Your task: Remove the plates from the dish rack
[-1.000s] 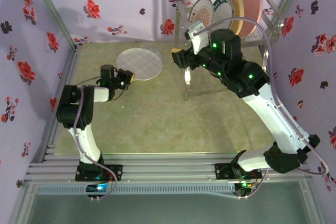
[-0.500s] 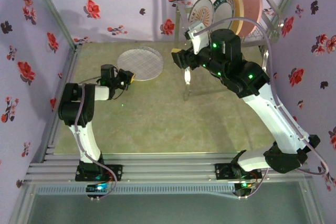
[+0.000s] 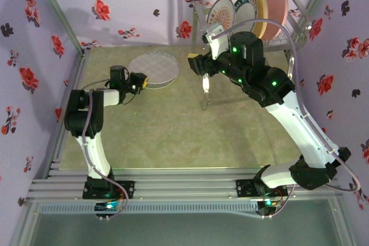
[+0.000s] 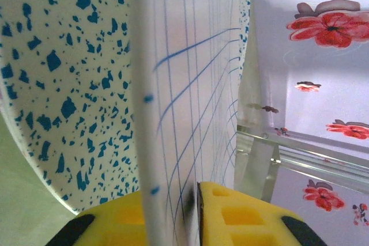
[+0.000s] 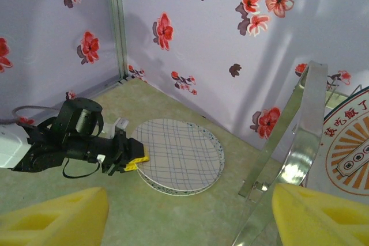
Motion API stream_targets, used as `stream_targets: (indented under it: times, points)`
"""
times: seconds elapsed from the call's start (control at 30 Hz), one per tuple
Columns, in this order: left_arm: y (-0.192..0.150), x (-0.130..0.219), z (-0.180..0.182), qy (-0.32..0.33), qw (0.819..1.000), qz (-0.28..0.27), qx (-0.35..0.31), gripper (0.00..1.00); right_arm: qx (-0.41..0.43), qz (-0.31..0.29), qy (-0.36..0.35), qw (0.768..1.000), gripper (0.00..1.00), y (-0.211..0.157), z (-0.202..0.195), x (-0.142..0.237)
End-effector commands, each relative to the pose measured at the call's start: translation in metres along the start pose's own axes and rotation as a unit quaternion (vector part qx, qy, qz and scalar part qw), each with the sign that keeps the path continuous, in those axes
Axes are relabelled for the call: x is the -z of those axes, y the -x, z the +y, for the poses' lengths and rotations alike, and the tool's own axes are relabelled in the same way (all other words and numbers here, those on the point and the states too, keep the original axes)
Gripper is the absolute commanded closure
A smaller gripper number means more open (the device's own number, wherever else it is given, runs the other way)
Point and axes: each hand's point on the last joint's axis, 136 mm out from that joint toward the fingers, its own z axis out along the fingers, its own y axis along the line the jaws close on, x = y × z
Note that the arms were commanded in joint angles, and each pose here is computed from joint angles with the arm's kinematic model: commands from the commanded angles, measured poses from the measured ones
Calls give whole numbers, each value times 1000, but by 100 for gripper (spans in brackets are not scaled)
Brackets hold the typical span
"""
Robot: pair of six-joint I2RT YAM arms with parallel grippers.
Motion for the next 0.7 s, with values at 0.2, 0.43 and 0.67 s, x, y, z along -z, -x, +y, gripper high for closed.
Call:
stream_targets:
  times: [0.2,0.43,0.67]
  points:
    - [0,-3,8,45,999,31,-4,69,-5,-2,-3,1000,24,4,-1,3]
    - [-2,1,9,78,996,45,2,65,-4,-1,-4,1000,24,3,-1,1]
    - [-6,6,18,129,990,64,12,64,-3,0,-5,1000,24,3,-1,-1]
